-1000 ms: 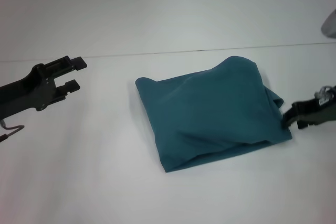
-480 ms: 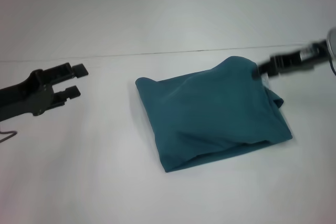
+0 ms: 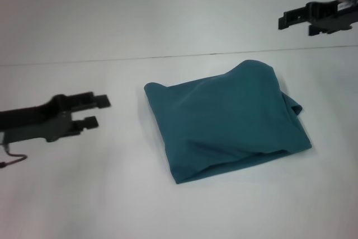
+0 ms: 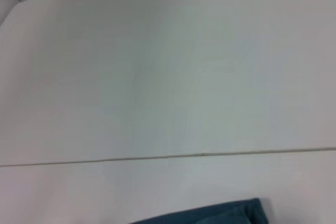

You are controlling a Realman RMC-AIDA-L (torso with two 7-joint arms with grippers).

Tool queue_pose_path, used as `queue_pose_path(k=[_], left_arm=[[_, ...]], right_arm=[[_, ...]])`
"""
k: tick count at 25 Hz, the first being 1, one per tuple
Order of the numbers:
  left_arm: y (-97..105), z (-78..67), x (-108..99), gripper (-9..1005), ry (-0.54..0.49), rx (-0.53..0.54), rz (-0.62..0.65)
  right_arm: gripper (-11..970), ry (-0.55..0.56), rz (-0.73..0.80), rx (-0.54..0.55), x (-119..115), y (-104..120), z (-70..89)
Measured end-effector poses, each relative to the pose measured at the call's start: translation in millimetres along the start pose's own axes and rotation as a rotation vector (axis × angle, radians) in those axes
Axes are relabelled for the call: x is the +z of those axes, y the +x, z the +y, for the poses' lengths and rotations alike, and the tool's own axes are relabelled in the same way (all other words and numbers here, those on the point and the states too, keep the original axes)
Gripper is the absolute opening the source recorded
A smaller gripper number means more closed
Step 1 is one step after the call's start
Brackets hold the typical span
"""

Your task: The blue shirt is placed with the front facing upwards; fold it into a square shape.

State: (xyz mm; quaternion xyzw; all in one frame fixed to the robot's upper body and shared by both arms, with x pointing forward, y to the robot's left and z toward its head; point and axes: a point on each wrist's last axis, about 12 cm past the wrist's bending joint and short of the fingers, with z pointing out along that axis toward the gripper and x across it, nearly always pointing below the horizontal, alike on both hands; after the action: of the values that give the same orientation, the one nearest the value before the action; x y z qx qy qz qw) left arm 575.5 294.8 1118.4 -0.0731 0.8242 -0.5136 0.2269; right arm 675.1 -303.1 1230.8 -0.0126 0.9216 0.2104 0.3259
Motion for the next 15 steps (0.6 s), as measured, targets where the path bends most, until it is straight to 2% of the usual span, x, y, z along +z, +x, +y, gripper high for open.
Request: queue_pose_path(k=[6, 15], left_arm=[[-1, -12.5, 35, 752, -0.043, 0.04, 0.122], [-4, -26.4, 83, 753, -0.157, 0.114, 0.193]], right_arm=[[899, 0.07, 0.059, -0.003, -5, -1, -8.8], [927, 0.096, 0.089, -0.012, -6, 3, -12.9]])
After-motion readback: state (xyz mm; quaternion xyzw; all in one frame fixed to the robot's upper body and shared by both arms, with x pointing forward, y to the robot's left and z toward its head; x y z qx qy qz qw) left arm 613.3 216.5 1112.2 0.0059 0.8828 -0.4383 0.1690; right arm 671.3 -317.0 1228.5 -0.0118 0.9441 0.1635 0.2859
